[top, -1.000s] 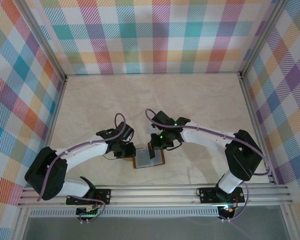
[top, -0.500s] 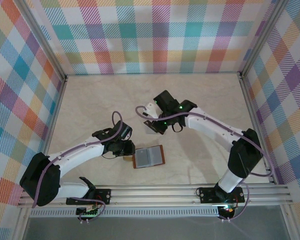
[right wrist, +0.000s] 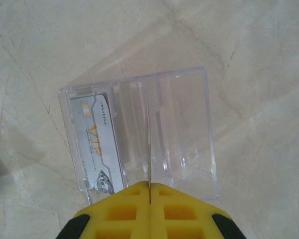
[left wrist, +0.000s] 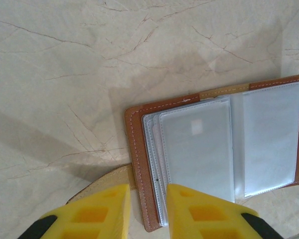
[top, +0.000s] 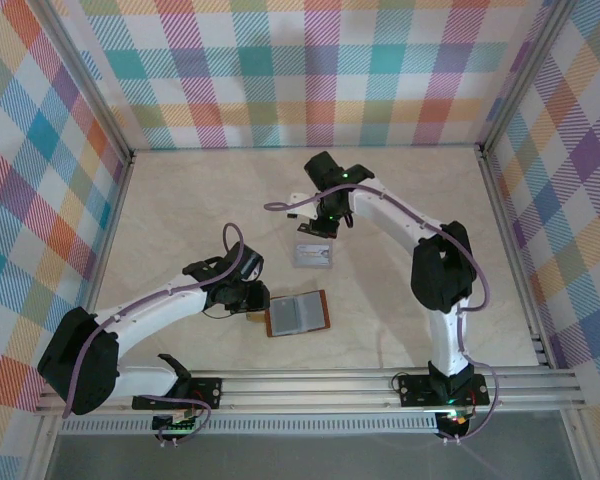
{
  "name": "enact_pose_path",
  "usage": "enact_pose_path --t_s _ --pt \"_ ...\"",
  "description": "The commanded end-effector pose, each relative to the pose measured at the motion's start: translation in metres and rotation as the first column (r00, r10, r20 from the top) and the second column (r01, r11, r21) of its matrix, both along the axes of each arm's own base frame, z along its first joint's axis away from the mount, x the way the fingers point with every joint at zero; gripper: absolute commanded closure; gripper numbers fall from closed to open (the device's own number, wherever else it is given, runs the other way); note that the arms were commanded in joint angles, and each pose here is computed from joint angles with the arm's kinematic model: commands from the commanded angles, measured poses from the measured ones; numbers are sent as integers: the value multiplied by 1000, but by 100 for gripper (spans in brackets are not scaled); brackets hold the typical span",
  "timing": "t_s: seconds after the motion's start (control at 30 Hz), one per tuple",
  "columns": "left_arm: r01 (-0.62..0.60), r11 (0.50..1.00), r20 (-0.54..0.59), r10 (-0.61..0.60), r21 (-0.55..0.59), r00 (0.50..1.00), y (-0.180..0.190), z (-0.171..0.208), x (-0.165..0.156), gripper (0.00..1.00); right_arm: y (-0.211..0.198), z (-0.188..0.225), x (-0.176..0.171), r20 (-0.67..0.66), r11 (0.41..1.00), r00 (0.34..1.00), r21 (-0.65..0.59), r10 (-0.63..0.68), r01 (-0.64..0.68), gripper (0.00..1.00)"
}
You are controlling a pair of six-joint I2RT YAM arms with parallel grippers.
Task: Take the credit cards out of the card holder
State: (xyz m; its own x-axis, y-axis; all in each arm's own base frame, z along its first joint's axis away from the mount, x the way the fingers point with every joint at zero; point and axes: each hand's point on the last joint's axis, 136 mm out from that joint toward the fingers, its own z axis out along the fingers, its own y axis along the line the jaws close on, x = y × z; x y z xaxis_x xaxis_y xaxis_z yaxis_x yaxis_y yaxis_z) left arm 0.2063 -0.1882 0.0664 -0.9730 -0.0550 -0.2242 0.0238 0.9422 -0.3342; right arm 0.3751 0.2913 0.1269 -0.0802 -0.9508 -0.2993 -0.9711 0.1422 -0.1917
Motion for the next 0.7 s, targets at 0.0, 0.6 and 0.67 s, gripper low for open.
enact_pose_path --t_s 0.0,0.6,0.67 --pt "5 999 -34 -3 36 999 4 -9 -9 74 1 -10 -12 -85 996 993 -9 83 -85 100" --pt "1 999 -39 1 53 999 6 -11 -8 74 1 -10 49 135 998 989 -26 -52 56 68" --pt "1 999 -39 1 51 999 6 -10 -8 74 0 -6 53 162 997 984 -16 -71 74 67"
